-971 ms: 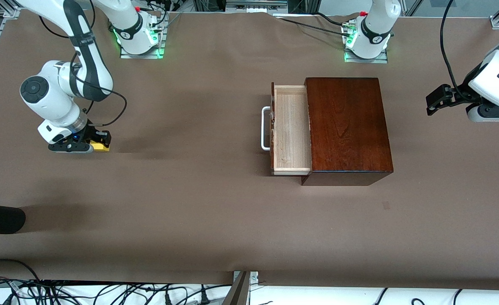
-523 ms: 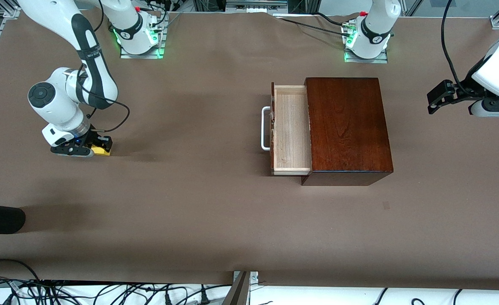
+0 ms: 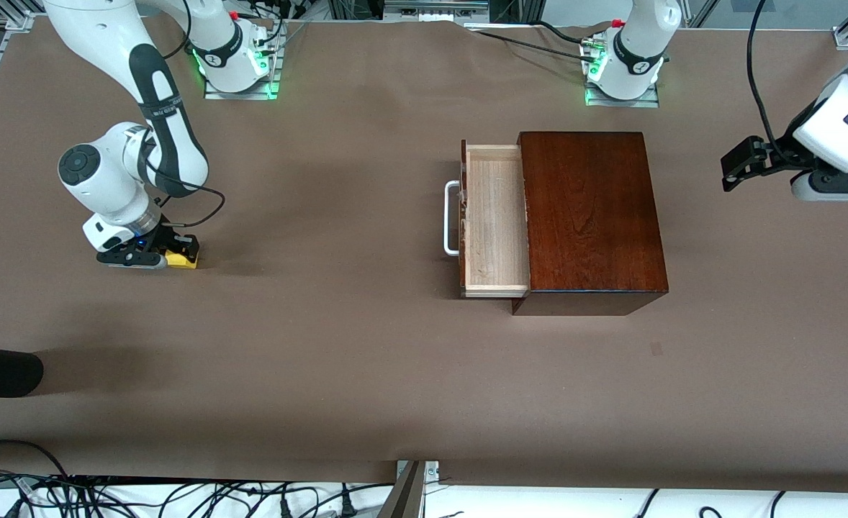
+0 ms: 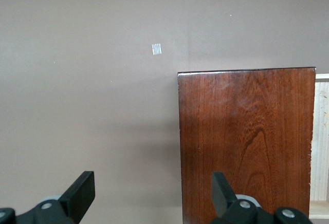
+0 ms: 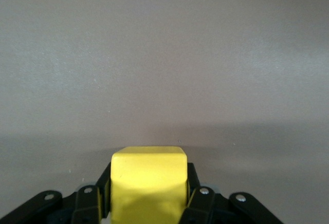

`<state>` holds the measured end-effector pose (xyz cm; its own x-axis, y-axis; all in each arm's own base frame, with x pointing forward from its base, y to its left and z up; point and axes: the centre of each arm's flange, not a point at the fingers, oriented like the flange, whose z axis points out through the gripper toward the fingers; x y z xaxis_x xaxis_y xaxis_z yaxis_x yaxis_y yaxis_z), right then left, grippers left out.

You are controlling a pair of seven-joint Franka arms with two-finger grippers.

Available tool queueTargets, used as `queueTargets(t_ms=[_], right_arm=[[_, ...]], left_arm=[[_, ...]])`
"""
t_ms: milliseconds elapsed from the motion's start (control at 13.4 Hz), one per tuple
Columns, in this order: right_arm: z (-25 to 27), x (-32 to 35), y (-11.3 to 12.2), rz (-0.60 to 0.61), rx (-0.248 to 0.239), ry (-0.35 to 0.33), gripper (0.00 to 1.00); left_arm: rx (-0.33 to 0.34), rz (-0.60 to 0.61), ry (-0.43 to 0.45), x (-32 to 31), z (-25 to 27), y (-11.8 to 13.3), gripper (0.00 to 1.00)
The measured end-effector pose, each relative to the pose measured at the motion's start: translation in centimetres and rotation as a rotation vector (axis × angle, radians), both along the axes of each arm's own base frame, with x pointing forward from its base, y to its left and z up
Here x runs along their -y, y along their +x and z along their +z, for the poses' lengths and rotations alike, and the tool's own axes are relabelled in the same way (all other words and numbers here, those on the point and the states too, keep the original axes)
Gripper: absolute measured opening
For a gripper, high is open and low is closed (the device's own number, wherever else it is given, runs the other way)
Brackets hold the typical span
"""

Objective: Open drawer, take yellow block, close drawer
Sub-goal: 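Lower the yellow cube onto the table with the right gripper, then open the right gripper while the left gripper reaches the drawer handle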

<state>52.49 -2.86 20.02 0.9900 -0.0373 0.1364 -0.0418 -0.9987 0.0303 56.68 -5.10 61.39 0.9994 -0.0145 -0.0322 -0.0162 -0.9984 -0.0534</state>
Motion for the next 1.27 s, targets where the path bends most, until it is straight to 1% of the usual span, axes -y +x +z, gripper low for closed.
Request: queueTargets(t_ms=[373,448,523,598,672,822,896,1120,1270], right_arm=[[-0.3,-0.4,0.0,0.002,-0.001,0.004,0.56],[-0.3,-0.4,0.0,0.003,-0.001,0.003,0.61],[-0.3,-0.4,0.0,0.003,-0.001,0.003,0.61],[-0.3,-0.4,0.0,0.006,-0.001,0.003,0.66],[-0.3,-0.4,0.0,0.014,-0.001,0.002,0.74],[-0.3,-0.4,0.0,0.028,-0.001,0.001,0.93],[-0.2,-0.5,0.1,0.034,0.001,0.001,1.00],[0.4,-0.8,0.7,0.046,0.017,0.002,1.00],[1.2,-1.4,1.5,0.072,0.038,0.004,1.00]], left_arm=[[-0.077,-0.010,0.002,0.1,-4.6,2.1,1.00],[-0.084,-0.015,0.002,0.2,-5.1,2.3,1.00],[-0.087,-0.019,0.002,0.5,-5.3,2.4,1.00],[-0.088,-0.024,0.002,1.1,-5.4,2.4,1.00],[-0.086,-0.016,0.004,2.1,-5.4,2.3,1.00],[-0.076,0.040,0.014,5.8,-5.2,1.7,1.00],[-0.071,0.071,0.019,8.0,-5.2,1.3,1.00],[-0.062,0.171,0.027,14.1,-5.3,-0.4,1.00],[-0.068,0.271,0.038,18.4,-6.2,-1.8,1.00]])
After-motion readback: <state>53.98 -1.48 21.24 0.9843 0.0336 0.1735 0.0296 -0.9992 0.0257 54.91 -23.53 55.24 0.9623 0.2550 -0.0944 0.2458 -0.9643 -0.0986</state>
